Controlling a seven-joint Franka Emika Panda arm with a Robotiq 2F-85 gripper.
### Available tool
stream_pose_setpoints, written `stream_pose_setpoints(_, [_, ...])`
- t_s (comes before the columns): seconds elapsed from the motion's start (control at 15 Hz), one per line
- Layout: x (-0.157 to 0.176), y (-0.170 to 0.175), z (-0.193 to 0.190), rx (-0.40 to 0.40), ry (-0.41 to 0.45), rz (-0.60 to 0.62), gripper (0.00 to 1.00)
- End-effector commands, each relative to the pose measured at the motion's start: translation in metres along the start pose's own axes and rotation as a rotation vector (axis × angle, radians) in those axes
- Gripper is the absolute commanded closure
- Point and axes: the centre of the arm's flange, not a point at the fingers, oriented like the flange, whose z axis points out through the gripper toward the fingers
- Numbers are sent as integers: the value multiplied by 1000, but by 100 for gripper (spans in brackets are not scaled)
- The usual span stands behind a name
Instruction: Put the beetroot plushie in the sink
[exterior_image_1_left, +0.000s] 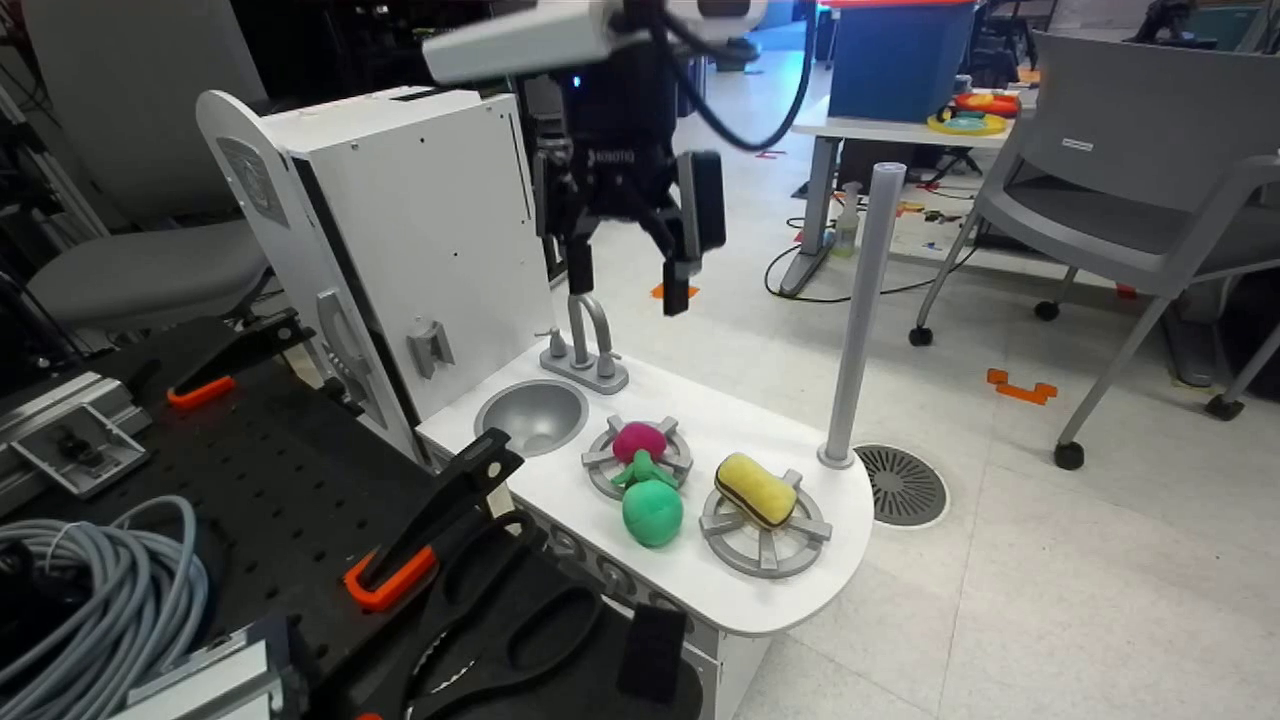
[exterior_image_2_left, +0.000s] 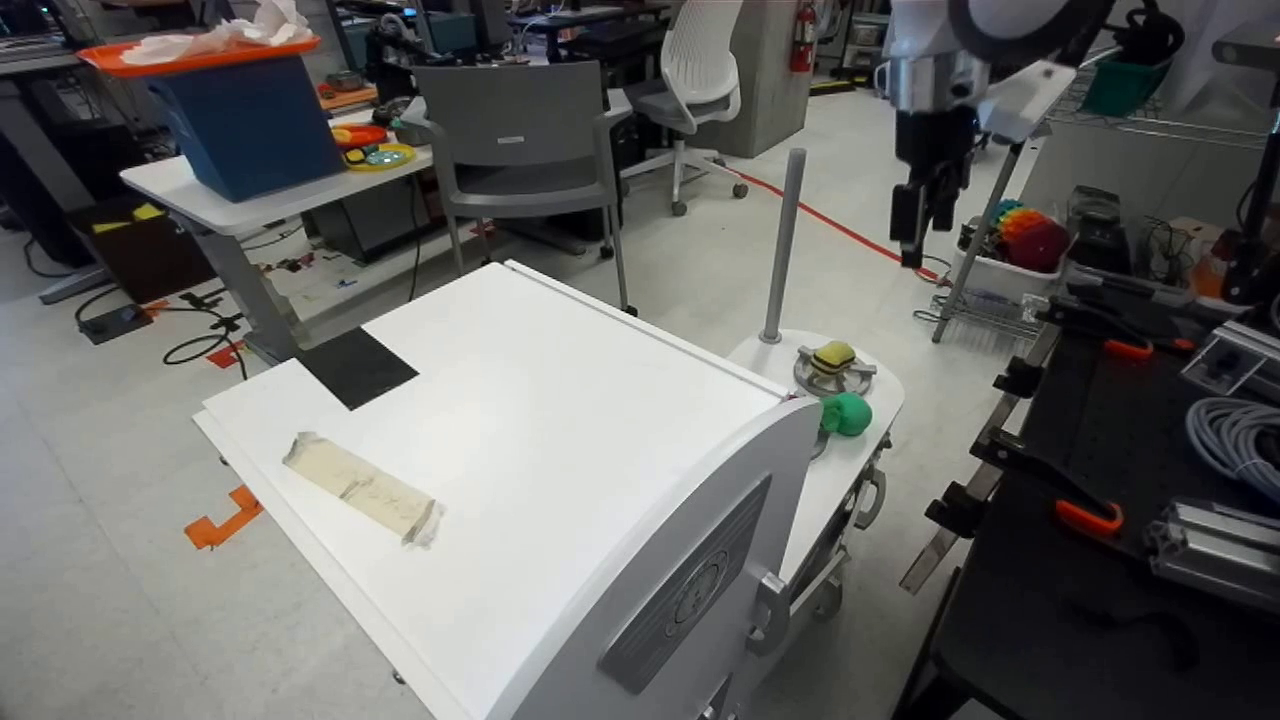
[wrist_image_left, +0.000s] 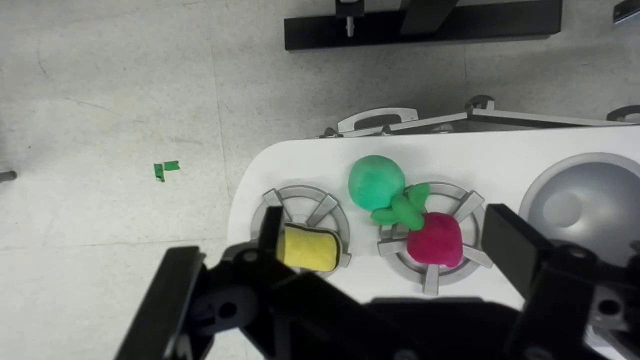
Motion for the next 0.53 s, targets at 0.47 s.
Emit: stream_pose_setpoints(0.47, [87,-66,139,62,-29,-77,0])
